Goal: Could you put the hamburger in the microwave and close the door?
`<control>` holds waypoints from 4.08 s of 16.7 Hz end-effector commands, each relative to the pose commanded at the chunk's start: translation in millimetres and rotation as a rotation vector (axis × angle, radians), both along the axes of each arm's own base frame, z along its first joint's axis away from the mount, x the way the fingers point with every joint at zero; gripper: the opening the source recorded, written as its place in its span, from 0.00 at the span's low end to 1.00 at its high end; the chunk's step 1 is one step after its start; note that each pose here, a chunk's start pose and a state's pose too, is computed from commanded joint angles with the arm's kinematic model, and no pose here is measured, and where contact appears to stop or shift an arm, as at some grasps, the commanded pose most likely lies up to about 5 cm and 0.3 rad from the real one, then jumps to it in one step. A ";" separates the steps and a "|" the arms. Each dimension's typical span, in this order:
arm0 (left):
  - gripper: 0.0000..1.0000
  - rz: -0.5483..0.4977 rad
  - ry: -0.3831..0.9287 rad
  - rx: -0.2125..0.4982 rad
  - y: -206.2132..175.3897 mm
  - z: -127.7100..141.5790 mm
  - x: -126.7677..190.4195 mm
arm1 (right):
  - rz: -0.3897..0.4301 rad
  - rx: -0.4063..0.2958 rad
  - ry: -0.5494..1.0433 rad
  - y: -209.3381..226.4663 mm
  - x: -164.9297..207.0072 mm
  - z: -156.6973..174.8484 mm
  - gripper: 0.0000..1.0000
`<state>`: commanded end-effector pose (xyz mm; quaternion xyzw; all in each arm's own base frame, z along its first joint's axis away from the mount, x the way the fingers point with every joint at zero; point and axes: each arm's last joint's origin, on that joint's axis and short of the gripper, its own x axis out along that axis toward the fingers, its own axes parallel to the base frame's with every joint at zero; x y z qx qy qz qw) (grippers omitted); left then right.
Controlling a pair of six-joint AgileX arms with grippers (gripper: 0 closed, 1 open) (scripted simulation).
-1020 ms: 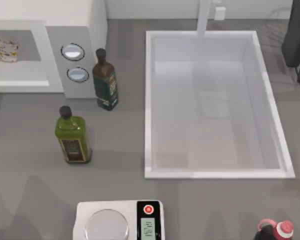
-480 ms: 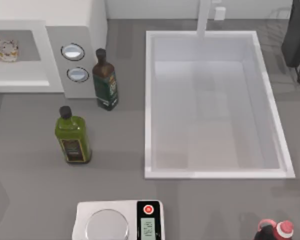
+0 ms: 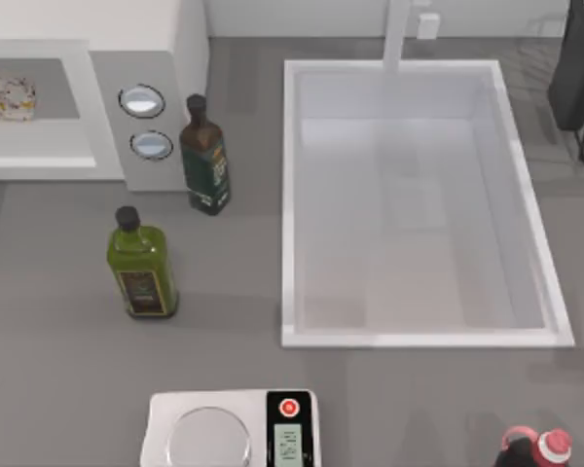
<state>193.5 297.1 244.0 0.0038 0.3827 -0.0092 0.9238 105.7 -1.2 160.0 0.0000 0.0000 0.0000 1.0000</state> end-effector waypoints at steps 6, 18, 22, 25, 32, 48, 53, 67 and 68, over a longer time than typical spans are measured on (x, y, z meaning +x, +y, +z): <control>0.00 -0.002 0.010 -0.015 1.7 -35.6 2.2 | 0.000 0.000 0.000 0.0 0.0 0.0 1.00; 0.00 -0.004 -0.001 0.003 -1.9 -98.2 1.6 | 0.000 0.000 0.000 0.0 0.0 0.0 1.00; 0.00 -0.008 -0.009 0.014 -35.4 -91.4 9.1 | 0.000 0.000 0.000 0.0 0.0 0.0 1.00; 0.00 -0.003 0.014 -0.009 -73.5 -98.8 -1.7 | 0.000 0.000 0.000 0.0 0.0 0.0 1.00; 0.00 -0.001 0.001 -0.007 -100.1 -99.8 -2.0 | 0.000 0.000 0.000 0.0 0.0 0.0 1.00; 0.00 0.000 0.004 -0.012 -199.7 -100.1 -3.8 | 0.000 0.000 0.000 0.0 0.0 0.0 1.00; 0.00 0.000 0.027 -0.013 -230.6 -100.8 1.6 | 0.000 0.000 0.000 0.0 0.0 0.0 1.00; 0.00 0.006 -0.015 -0.010 -299.1 -95.7 -1.0 | 0.000 0.000 0.000 0.0 0.0 0.0 1.00; 0.00 0.015 -0.044 -0.005 -299.5 -89.9 5.4 | 0.000 0.000 0.000 0.0 0.0 0.0 1.00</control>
